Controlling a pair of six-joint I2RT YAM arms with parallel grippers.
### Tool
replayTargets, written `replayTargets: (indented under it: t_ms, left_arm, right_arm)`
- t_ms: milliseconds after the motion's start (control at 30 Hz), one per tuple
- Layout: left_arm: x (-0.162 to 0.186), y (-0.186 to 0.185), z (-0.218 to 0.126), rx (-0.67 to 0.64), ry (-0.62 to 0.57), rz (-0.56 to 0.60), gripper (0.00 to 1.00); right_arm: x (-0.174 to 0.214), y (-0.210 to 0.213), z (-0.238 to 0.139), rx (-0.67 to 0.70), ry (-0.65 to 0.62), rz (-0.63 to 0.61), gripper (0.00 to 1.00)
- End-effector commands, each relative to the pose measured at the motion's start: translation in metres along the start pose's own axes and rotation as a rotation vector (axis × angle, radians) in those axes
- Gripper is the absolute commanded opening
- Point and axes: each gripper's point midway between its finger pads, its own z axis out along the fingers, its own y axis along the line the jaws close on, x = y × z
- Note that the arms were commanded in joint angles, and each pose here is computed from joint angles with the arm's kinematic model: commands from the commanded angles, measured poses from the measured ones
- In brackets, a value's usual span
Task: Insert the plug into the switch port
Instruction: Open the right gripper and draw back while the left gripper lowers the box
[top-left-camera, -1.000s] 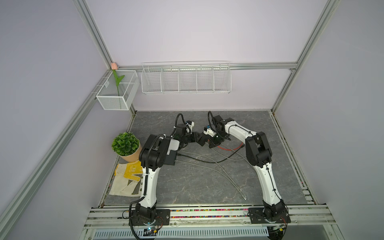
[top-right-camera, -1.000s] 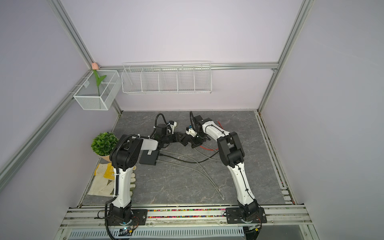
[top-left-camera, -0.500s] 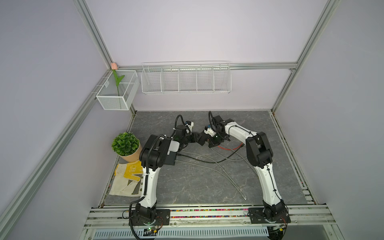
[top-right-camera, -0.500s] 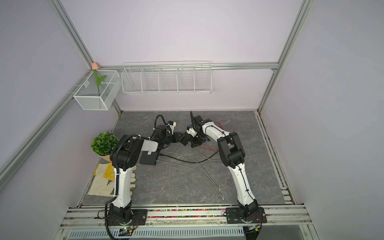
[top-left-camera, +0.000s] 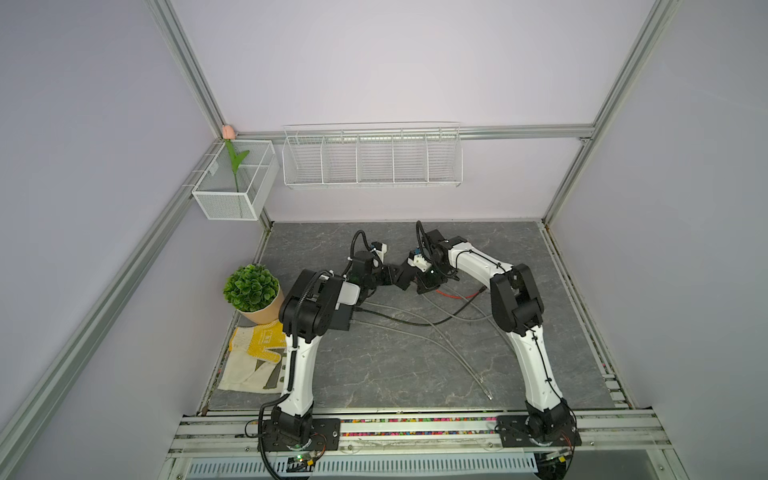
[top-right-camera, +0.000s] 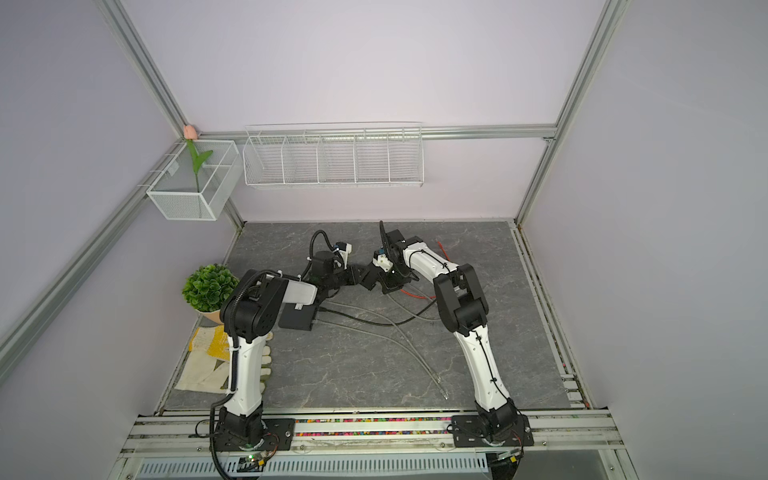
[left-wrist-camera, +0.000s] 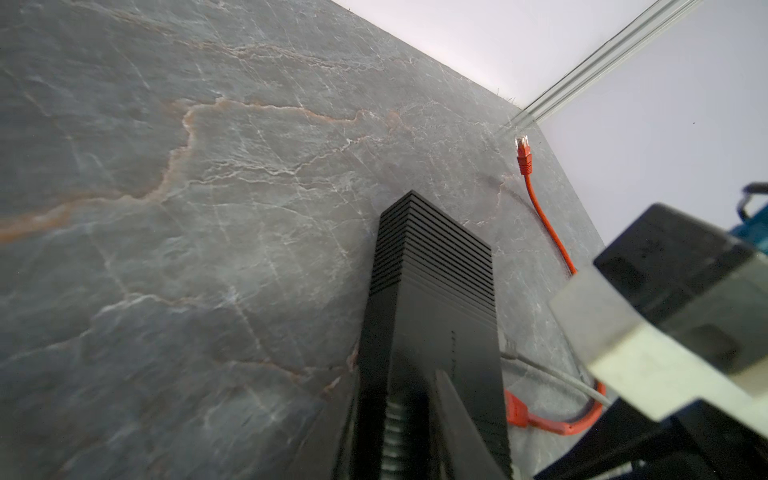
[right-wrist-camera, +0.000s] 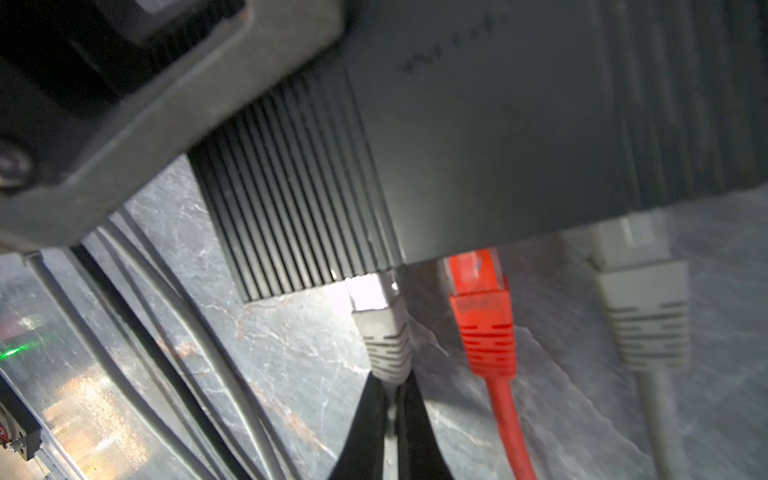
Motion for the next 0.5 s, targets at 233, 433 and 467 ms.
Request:
replayTargets:
  t_ms: [233,433,467]
  left_arm:
    - [0.098,-0.013,-0.016,0.042,0.35,-0.139,0.29]
    - [0.043,0.018,-0.055,-0.053,0.21,-0.173,0.34]
    - [0.032,0.018,-0.063,-0.071,0.186,-0.163,0.35]
  right_arm:
    - [-0.096,0.038,-0.037,-0.03,-0.398,-0.242,0.13]
    - [-0.065,0.024,-0.055,0.094,-0.366,-0.238,0.3]
    - [-0.059,0.022,-0.061,0.113,-0.37,-0.236,0.32]
